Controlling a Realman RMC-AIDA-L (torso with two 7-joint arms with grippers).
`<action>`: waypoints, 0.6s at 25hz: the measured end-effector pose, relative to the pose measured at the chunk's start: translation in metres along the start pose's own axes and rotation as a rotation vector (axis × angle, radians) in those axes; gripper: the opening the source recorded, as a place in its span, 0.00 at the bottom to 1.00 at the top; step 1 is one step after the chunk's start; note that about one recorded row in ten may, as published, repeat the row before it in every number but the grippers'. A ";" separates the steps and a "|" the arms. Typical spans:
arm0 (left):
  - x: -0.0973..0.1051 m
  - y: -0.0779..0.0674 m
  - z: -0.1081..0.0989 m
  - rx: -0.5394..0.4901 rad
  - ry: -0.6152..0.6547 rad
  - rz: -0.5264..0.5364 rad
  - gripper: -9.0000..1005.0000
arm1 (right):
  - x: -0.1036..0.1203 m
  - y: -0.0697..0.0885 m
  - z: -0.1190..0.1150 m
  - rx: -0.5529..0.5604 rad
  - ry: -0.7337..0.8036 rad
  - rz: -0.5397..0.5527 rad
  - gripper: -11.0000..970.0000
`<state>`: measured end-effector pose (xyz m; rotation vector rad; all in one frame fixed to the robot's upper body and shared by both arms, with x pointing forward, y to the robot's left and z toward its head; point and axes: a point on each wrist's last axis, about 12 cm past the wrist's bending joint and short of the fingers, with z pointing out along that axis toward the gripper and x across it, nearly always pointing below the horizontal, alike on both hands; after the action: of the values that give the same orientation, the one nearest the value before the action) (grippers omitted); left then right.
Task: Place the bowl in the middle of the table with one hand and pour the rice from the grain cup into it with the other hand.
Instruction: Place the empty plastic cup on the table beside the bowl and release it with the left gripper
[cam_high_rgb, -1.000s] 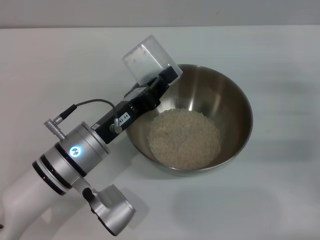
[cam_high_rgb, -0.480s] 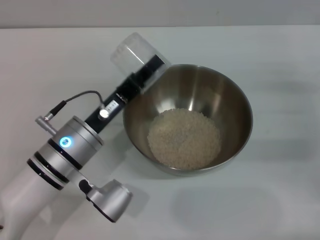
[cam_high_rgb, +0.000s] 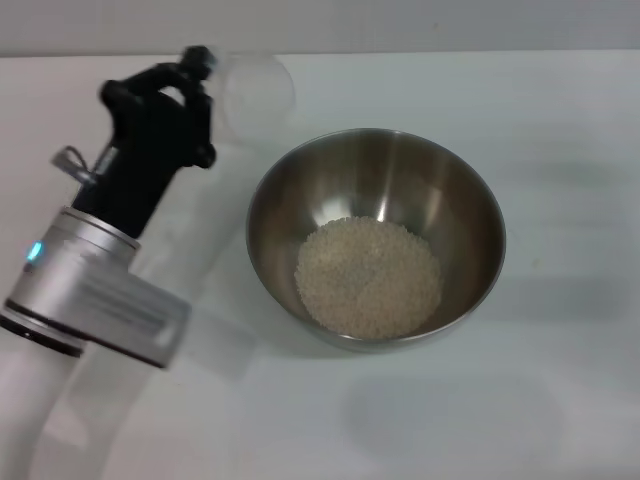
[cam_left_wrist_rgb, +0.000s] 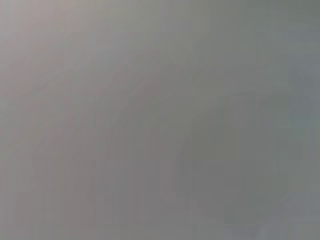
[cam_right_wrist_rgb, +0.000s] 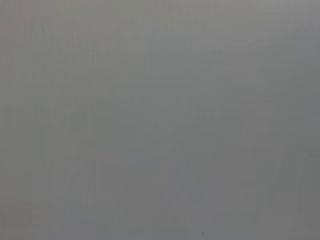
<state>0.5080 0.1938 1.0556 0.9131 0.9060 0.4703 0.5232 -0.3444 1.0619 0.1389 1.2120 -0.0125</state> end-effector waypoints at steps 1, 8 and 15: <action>0.008 0.002 -0.001 -0.020 0.062 -0.152 0.11 | 0.000 0.000 0.000 -0.002 0.000 0.003 0.51; 0.030 -0.002 -0.004 -0.036 0.238 -0.499 0.11 | -0.001 0.002 0.001 -0.007 -0.005 0.010 0.51; 0.047 -0.011 -0.010 -0.053 0.413 -0.785 0.12 | -0.002 0.003 0.000 -0.013 -0.019 0.013 0.51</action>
<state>0.5257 0.2249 1.0220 0.3521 1.5255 -0.0071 0.5225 -0.3417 1.0639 0.1350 1.1915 0.0050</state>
